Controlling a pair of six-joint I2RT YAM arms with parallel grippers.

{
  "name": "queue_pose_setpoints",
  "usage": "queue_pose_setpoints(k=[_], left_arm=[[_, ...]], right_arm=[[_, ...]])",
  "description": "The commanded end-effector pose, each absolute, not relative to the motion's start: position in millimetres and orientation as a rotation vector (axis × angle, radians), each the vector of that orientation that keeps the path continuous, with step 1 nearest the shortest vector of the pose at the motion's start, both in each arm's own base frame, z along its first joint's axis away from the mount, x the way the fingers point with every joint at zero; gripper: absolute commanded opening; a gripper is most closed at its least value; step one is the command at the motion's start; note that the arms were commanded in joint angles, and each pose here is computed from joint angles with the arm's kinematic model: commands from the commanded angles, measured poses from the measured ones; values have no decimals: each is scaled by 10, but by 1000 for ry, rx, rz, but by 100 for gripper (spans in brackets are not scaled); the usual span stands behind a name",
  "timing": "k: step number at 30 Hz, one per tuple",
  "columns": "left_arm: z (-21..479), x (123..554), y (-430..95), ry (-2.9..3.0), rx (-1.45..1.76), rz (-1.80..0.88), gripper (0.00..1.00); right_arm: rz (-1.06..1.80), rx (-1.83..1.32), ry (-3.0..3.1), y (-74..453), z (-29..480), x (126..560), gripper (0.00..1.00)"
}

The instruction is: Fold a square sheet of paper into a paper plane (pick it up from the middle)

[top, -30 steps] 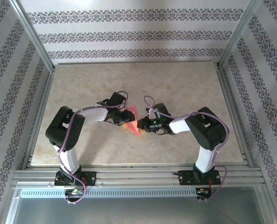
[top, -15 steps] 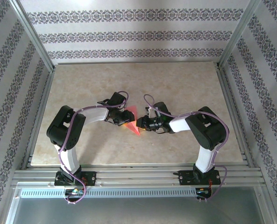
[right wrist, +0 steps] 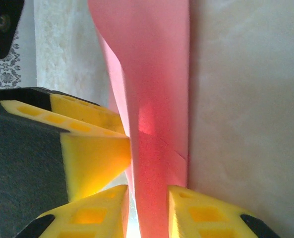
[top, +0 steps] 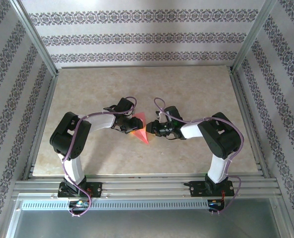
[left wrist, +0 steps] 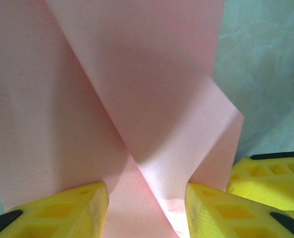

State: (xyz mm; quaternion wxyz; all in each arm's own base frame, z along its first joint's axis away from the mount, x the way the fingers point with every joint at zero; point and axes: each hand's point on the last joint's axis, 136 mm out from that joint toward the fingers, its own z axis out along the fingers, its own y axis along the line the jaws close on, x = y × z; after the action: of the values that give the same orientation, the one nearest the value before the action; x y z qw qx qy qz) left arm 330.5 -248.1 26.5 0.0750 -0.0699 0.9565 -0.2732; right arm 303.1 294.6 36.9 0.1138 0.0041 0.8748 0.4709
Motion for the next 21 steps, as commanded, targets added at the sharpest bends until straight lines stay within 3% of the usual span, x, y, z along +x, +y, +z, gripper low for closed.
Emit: queue_pose_setpoints(k=[1,14,21], left_arm=[[-3,3102,-2379,2992,-208,-704,49],[-43,3074,-2368,3016,-196,-691,50],[2,3095,-2394,3005,-187,-706,51]], right_arm=[[1389,-35,2555,2988,366,3086,29],[1353,0,2593,2943,233,3081,13],[1350,32,2602,2909,199,3085,13]])
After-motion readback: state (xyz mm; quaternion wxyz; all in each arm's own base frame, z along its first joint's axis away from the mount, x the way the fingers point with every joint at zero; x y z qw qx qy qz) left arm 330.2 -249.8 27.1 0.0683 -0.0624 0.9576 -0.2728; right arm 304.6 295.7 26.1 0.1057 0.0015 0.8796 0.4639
